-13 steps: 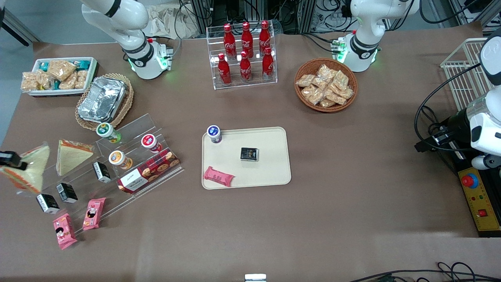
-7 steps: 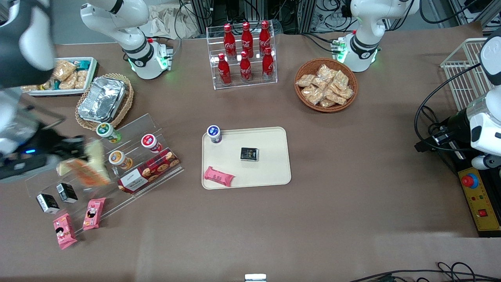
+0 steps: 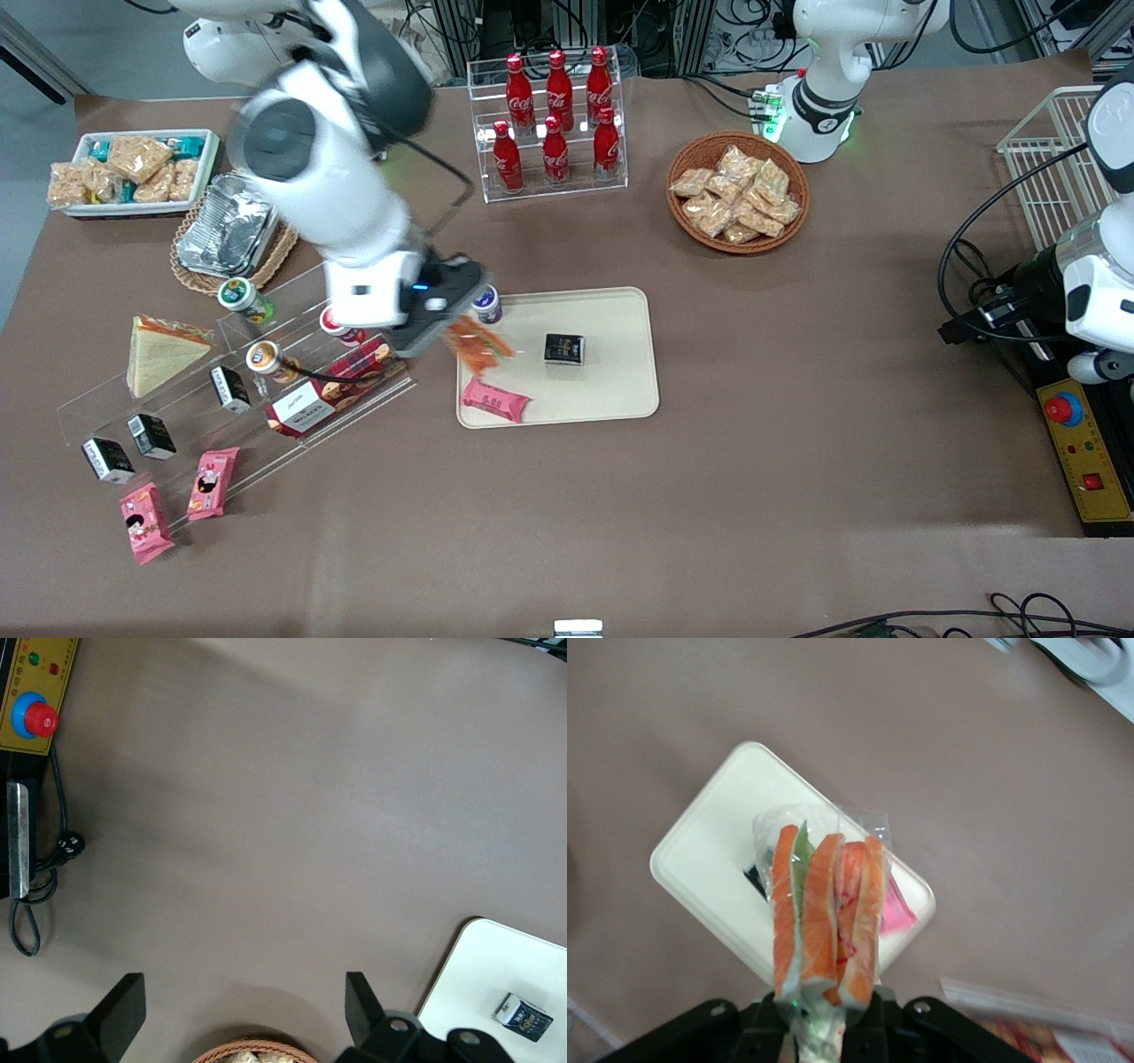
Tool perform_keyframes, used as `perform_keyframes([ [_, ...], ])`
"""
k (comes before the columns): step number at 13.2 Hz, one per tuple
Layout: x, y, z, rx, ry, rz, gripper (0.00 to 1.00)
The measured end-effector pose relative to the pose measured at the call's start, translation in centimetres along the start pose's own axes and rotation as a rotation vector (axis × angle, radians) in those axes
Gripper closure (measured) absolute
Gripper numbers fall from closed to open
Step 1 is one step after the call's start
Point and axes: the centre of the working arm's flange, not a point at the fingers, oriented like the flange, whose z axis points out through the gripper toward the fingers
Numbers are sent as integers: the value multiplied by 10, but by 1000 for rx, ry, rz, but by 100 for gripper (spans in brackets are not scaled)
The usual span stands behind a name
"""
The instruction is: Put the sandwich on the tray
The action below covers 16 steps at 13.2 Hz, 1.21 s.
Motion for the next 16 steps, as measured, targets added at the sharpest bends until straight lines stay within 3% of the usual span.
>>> perform_keyframes([
  [7,37,-85,171,-66,9,-286,82],
  [9,40,-90,196,-104,36,-330,82],
  [12,40,-87,223,-117,55,-350,82],
  [16,37,-92,251,-152,35,-408,79],
])
